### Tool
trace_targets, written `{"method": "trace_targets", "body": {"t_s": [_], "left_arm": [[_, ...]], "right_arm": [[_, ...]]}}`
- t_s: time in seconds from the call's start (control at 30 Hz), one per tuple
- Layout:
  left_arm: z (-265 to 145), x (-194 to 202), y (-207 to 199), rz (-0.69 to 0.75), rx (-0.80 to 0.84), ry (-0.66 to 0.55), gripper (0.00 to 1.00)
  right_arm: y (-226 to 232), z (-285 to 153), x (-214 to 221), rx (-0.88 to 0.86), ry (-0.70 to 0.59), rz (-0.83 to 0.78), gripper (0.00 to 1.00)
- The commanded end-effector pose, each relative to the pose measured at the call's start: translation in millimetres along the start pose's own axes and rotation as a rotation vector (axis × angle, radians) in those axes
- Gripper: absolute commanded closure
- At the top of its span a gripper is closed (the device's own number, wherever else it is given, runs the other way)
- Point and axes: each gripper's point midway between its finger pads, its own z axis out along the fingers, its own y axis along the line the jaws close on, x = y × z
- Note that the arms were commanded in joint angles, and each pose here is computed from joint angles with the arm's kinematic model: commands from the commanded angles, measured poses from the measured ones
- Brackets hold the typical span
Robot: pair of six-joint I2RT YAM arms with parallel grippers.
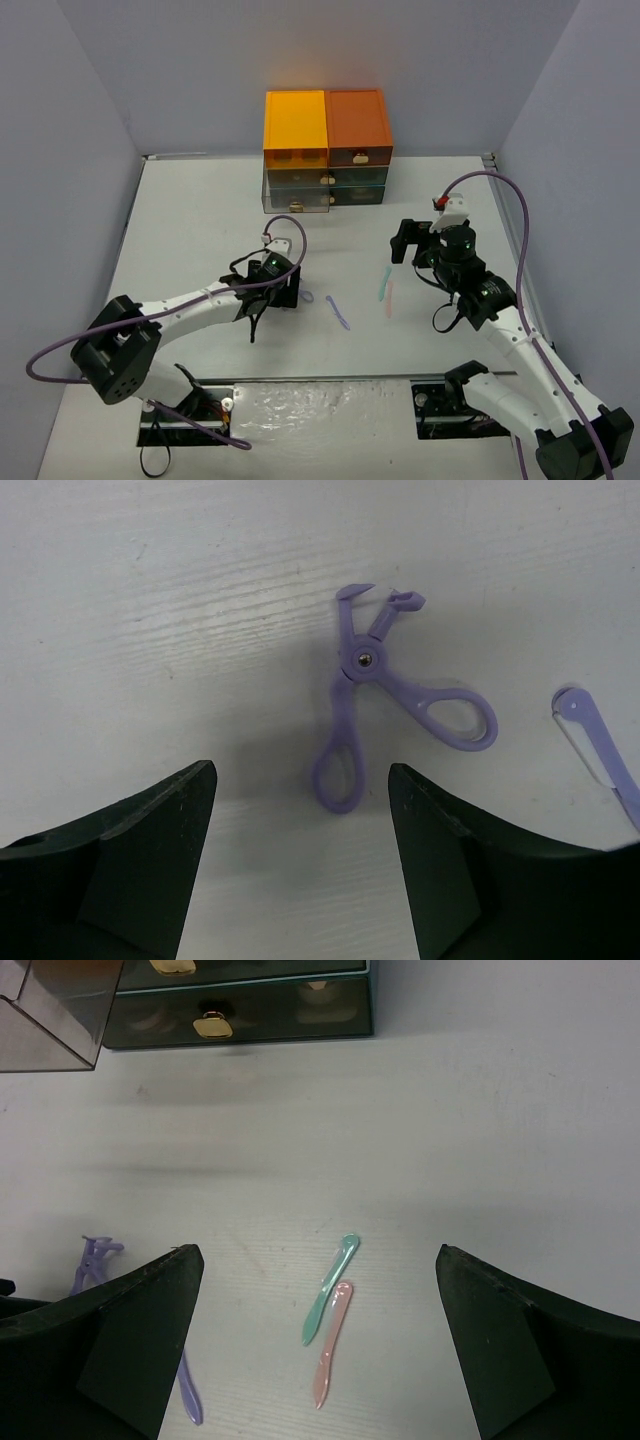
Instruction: Organize the makeup
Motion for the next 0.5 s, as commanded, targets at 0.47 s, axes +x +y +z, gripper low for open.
{"method": "trace_targets", "body": {"t_s": [0.47], "left_arm": [[29,7,-4,-0.011,-0.021,-0.005,0.64]], "right_arm": [[4,5,-12,-0.014,-0.047,0.026,0.00]]}}
